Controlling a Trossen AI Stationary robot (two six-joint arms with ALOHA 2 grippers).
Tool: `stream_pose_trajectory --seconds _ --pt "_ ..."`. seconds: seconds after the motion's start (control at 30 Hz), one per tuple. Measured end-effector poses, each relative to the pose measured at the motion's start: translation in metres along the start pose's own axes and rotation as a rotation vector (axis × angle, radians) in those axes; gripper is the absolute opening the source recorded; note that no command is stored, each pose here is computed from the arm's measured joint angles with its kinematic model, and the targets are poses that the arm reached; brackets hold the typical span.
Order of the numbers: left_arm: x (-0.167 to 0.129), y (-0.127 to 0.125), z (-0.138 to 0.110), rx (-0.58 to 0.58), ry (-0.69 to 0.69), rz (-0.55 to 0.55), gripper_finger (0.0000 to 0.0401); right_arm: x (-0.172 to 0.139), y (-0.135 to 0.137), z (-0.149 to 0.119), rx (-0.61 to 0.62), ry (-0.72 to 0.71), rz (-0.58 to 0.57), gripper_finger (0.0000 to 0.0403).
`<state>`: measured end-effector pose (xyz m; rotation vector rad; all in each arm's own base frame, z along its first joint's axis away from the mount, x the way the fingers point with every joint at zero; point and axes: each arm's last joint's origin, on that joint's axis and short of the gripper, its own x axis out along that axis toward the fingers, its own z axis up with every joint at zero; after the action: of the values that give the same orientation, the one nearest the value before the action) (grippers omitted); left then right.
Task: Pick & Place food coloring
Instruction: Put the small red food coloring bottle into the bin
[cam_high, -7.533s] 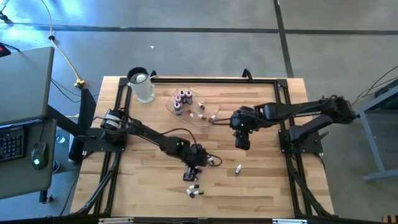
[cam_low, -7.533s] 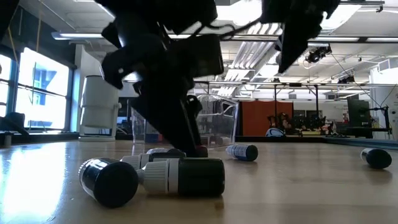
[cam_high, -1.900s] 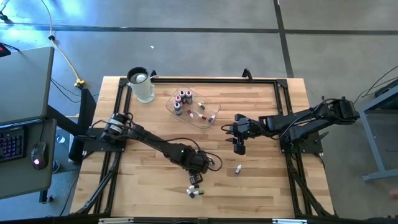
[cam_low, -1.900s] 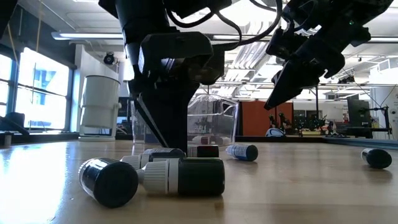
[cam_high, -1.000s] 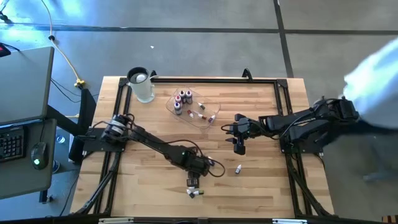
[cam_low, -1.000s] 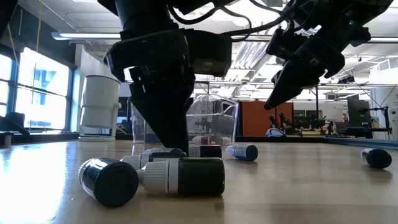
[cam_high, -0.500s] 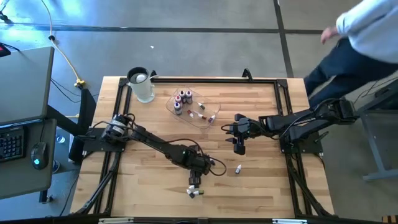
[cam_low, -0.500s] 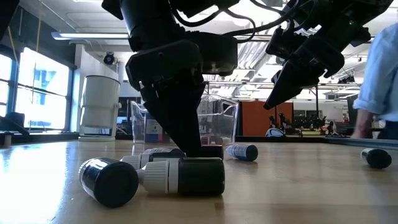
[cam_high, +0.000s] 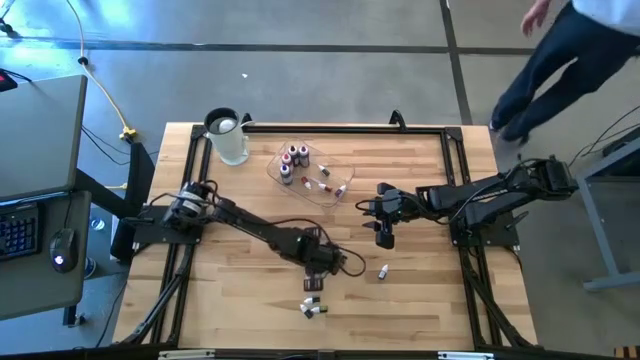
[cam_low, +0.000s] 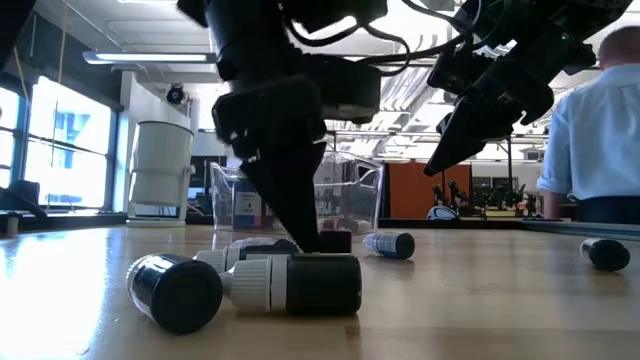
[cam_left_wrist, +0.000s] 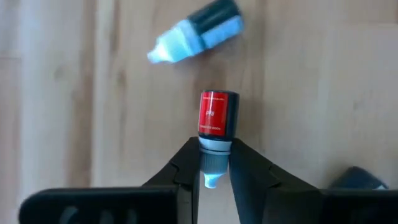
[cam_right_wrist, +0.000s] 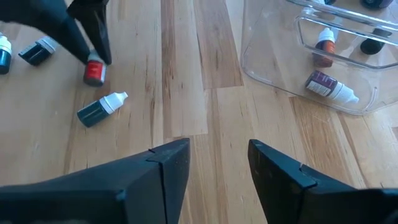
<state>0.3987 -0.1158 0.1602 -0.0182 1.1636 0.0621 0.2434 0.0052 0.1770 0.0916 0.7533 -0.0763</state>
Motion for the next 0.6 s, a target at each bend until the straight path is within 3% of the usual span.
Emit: stream_pose_trajectory --seconds 0.1,0.2,0.37,0.47,0.6 --pt "-0.015 0.005 0.01 -0.009 0.043 0.013 0.0058 0.0 0.0 0.0 0.0 -0.001 0.0 0.0155" --pt "-0.048 0.013 0.023 -0.006 0.089 0.094 0.0062 0.0 0.0 0.001 0.0 -0.007 0.001 0.0154" --pt "-0.119 0.033 0.039 0.039 0.131 0.34 0.0062 0.0 0.0 0.003 0.002 -0.031 0.004 0.0154" --pt "-0.16 0.056 0.038 0.041 0.158 0.47 0.0062 0.0 0.001 0.008 -0.011 -0.082 0.008 0.0155" --pt "-0.197 0.099 0.037 -0.069 0.116 0.466 0.0062 -0.001 0.001 0.014 -0.055 -0.142 0.015 0.0158"
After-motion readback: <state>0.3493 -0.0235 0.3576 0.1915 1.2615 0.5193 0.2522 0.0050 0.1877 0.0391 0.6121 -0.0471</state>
